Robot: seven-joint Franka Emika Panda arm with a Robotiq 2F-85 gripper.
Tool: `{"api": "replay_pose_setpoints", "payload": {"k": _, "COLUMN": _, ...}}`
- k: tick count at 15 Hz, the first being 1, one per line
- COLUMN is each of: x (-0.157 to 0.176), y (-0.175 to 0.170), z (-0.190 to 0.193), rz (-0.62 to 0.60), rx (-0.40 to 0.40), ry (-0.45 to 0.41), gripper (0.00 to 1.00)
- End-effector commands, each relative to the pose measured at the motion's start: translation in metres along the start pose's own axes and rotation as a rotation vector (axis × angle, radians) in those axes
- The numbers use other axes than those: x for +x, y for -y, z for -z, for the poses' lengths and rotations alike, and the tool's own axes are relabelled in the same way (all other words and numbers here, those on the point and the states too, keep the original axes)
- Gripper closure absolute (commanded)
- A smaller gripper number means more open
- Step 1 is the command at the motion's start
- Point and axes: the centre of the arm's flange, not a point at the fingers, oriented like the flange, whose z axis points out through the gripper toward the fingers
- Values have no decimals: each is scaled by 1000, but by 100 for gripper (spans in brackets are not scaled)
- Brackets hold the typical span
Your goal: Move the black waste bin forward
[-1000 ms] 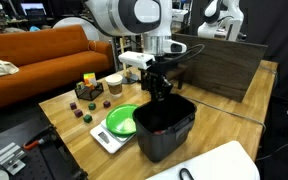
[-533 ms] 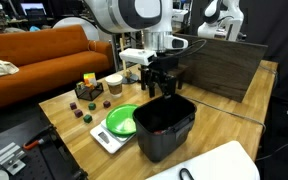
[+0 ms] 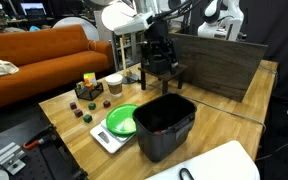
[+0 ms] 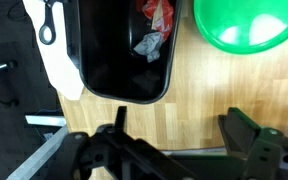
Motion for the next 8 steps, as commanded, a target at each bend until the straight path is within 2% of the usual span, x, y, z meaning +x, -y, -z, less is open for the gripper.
{"api": "replay_pose_setpoints", "payload": {"k": 1, "x": -19, "y": 11, "z": 34, "rz": 27, "rx": 2, "ry": -24, "gripper": 0}}
{"api": "replay_pose_setpoints", "payload": {"k": 2, "x": -23, "y": 14, "z": 43, "rz": 31, "rx": 12, "ry": -22, "gripper": 0}}
{"api": "replay_pose_setpoints", "payload": {"k": 3, "x": -8, "y": 11, "z": 29, "rz": 20, "rx": 5, "ry": -29, "gripper": 0}}
{"api": "replay_pose_setpoints", "payload": {"k": 5, "x": -10, "y": 13, "z": 37, "rz": 23, "rx": 5, "ry": -36, "gripper": 0}}
{"api": "replay_pose_setpoints", "payload": {"k": 8, "x": -10, "y": 13, "z": 28, "rz": 23, "rx": 5, "ry": -22, "gripper": 0}}
